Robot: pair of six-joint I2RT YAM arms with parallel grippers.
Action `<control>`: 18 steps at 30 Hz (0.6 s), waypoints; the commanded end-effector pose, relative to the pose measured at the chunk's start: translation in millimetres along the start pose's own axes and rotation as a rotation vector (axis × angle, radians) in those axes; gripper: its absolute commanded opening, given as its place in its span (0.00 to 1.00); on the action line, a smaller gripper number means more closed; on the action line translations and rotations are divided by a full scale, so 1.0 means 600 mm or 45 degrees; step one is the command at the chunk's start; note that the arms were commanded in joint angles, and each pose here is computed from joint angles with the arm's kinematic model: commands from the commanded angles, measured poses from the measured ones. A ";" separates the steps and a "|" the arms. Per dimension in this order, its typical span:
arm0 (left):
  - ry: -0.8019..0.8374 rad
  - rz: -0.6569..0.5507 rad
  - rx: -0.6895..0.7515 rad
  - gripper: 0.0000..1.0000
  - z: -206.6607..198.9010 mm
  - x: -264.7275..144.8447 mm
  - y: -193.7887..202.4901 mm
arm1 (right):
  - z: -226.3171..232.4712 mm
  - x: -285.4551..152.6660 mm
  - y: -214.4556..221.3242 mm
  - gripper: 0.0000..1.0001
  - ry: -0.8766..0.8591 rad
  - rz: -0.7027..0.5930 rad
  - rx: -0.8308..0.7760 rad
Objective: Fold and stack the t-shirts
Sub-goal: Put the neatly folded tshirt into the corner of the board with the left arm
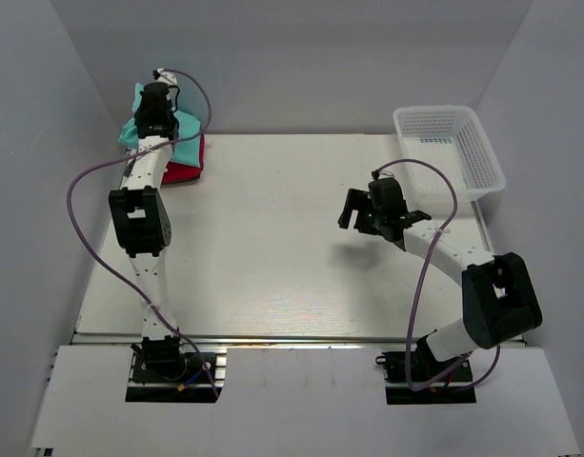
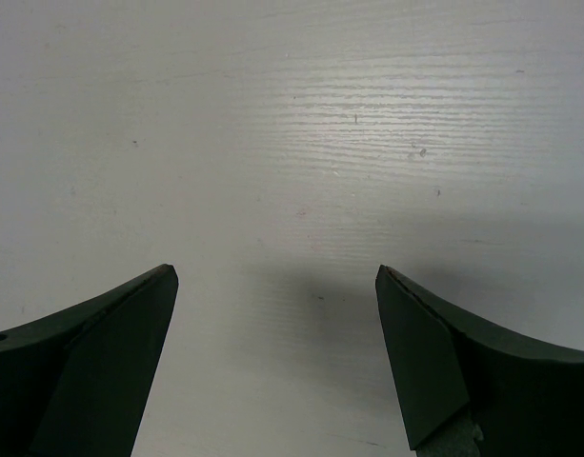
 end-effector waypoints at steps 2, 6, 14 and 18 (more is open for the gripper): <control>-0.025 -0.031 -0.040 0.01 -0.001 0.019 0.001 | 0.018 0.001 -0.025 0.90 -0.037 -0.028 0.007; -0.087 -0.013 -0.051 0.84 0.003 0.022 0.007 | 0.023 0.004 -0.027 0.90 -0.046 -0.018 0.002; -0.094 -0.023 -0.136 1.00 0.023 0.006 -0.014 | 0.025 -0.002 -0.027 0.90 -0.074 -0.007 -0.021; 0.056 -0.015 -0.255 1.00 0.020 -0.034 -0.037 | 0.023 -0.011 -0.019 0.90 -0.088 -0.020 -0.022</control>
Point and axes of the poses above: each gripper's point midway between its finger pads, its own x axis out along the fingers, its own z axis along the line the jaws close on, y = z × x, the point moved 6 cm from there along -x, back along the fingers, and after that the axes turned 3 degrees about -x, right-handed, at the moved point
